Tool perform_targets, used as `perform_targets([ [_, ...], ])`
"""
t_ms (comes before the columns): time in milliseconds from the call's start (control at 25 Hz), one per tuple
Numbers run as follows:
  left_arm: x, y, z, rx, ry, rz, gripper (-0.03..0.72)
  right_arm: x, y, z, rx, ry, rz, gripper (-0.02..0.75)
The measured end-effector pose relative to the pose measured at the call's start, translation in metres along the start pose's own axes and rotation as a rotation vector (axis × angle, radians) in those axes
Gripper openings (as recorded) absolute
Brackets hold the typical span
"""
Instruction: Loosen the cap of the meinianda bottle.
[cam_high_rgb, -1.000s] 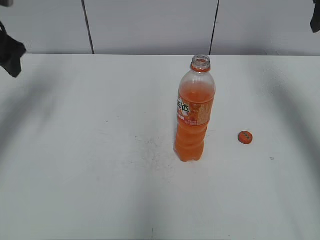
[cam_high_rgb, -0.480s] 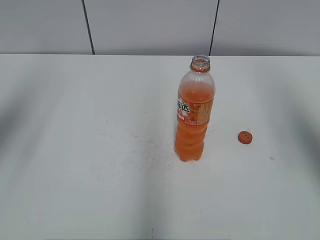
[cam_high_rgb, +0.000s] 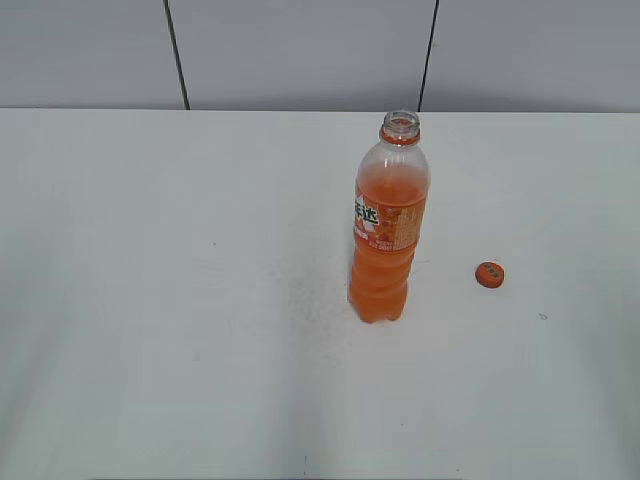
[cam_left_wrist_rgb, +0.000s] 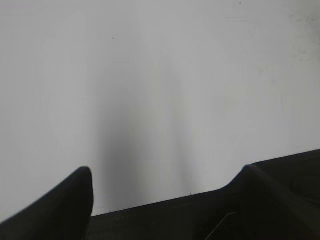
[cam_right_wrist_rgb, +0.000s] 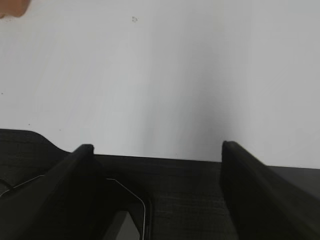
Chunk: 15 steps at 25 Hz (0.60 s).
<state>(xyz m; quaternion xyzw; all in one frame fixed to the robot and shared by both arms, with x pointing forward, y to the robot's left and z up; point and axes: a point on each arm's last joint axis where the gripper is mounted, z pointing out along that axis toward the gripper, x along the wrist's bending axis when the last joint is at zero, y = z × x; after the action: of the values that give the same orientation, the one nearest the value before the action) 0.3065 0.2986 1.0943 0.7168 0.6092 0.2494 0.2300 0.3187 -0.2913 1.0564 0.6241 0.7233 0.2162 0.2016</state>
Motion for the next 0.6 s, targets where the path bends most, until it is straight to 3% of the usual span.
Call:
perform_targets([
  [160, -0.006, -0.041, -0.01, -0.125, -0.004, -0.007, 0.543, 0.002, -0.027, 0.001, -0.055, -0.005, -0.011, 0.58],
  [400, -0.01, -0.074, -0.037, -0.388, 0.023, -0.008, 0.543, 0.005, -0.05, -0.007, -0.22, -0.012, -0.015, 0.58],
  [600, -0.01, -0.077, -0.037, -0.466, 0.034, -0.006, 0.543, 0.006, -0.064, -0.022, -0.387, -0.026, -0.02, 0.58],
])
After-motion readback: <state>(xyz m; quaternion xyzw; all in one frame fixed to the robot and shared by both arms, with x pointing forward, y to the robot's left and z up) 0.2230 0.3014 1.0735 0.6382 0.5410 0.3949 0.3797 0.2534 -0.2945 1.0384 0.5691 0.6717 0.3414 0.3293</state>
